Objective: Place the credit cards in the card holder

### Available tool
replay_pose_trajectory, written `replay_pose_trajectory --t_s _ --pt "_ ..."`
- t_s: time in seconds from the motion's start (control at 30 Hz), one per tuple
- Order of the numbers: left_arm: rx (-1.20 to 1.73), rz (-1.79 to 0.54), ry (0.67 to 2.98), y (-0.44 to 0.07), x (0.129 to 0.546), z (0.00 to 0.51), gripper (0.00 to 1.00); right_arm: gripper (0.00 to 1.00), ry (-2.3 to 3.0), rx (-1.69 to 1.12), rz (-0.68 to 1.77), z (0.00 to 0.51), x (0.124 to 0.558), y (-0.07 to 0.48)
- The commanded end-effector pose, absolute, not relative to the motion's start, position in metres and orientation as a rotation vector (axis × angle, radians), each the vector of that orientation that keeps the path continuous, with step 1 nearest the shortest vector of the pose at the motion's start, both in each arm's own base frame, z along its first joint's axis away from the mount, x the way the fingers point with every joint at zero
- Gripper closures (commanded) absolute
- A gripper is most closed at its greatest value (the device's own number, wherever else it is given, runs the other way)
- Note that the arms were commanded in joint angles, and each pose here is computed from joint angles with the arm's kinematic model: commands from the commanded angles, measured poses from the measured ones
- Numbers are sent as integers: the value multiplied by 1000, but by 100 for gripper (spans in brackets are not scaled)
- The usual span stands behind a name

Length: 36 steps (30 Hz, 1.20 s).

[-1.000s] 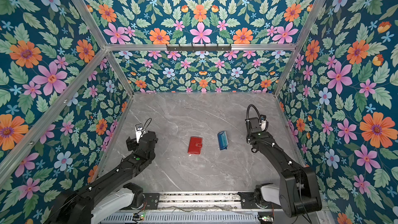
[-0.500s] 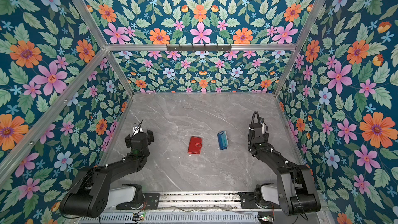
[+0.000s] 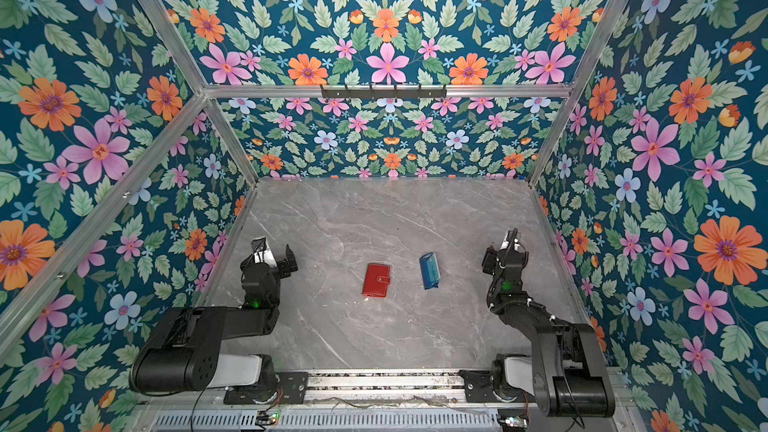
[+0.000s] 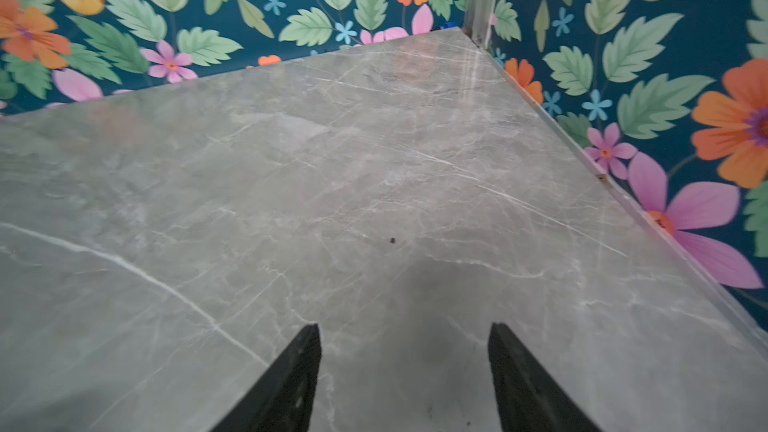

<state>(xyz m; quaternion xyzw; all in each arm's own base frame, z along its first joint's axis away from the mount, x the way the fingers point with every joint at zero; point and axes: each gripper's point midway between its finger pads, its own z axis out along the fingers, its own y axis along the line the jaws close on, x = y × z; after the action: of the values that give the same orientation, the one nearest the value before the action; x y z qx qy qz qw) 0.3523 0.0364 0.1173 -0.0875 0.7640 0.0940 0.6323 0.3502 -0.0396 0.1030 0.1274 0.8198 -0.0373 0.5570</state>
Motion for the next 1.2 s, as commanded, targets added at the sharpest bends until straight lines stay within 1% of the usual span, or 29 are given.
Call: replay_pose_trajectory --t_s 0.0,0.13,0.2,0.23,0.27,0.33,0.37,0.4,0.47,1.17 --pt "-155 134 1653 26 362 135 0 34 1799 237 -40 123 357 -32" --pt "-150 123 1663 26 367 125 1 34 1813 224 -31 116 361 -30" --pt "-151 136 1684 27 380 119 0 34 1838 220 -25 110 364 -28" --pt "-150 139 1744 27 387 111 0 33 1845 212 -23 106 367 -27" --pt "-151 143 1767 27 387 108 0 33 1847 209 -23 104 369 -27" --pt "-146 147 1726 27 387 114 0 32 1853 196 -27 102 373 -27" --pt "-145 143 1744 26 387 111 0 30 1884 207 -23 99 374 -26" --pt "-145 142 1753 26 387 110 0 23 1890 209 -24 98 373 -27" --pt "-145 144 1739 26 386 112 0 1 1861 204 -31 101 375 -28" --pt "-143 145 1745 26 387 111 0 1 1869 207 -30 100 374 -28"
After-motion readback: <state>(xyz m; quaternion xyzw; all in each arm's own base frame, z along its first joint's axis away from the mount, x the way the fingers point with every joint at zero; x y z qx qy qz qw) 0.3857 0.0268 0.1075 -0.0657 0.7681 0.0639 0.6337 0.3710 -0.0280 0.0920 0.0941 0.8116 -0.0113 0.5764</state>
